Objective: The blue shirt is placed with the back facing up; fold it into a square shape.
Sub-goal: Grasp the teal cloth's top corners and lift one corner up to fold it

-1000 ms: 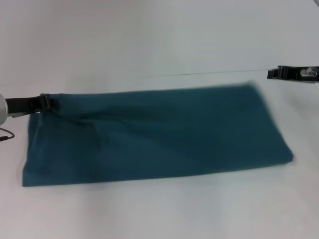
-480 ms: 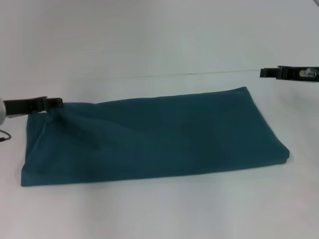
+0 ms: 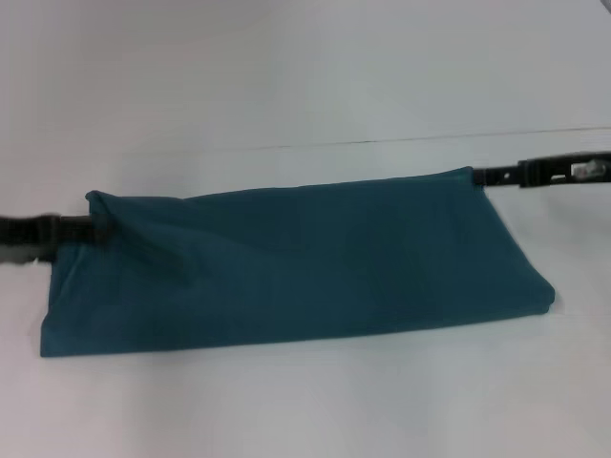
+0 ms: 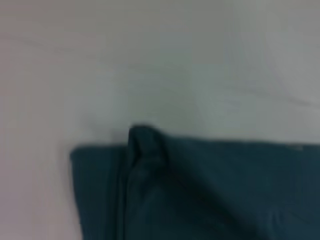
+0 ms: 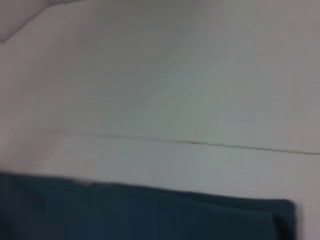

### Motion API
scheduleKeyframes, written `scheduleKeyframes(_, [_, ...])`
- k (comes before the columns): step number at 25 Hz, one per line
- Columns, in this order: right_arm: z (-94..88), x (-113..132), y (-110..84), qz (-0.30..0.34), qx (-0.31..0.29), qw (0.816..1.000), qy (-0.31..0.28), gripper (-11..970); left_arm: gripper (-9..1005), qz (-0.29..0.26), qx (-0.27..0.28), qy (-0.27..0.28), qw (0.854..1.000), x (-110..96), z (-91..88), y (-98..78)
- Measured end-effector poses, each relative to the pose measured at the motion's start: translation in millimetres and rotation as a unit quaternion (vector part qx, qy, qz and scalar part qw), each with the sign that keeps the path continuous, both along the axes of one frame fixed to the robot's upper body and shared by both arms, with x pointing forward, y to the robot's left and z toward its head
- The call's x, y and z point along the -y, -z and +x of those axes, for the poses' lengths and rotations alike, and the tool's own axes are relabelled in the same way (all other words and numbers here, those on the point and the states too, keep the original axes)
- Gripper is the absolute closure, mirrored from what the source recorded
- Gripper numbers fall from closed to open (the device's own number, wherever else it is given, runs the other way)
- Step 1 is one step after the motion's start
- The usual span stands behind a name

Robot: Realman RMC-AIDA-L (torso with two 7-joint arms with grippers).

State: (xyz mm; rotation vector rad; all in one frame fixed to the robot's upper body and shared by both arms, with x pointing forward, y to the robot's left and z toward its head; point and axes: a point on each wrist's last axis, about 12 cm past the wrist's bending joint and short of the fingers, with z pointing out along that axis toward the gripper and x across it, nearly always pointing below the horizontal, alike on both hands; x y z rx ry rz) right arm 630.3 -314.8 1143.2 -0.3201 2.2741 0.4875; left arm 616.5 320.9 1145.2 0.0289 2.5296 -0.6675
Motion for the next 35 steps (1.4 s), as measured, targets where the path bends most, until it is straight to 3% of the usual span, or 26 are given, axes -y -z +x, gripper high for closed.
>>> scheduleKeyframes(2, [-6.9,-4.0,-2.5,-0.010,0.001,0.999,-0.032,82,64,-0.002,-0.027,0.005,1.000,-4.6,-10.5,-1.5])
scheduleKeyframes(9, [-17.1,-8.7,-2.7,-0.030,-0.011,0.997,-0.072,35,66,0.016,-0.128,0.009,0.992,-11.2,-34.5,9.1])
scheduleKeyframes(21, [-19.9,-23.0,2.0,-0.041,-0.006,0.993,-0.108,35,68,0.030,-0.160,-0.015,0.987,-4.8,-35.7,24.7])
scheduleKeyframes(35, [-23.3,-21.0,5.4,-0.038,-0.010,0.994,-0.107,34,85,0.041,-0.153,-0.029,0.987,-2.3,-26.0,33.1])
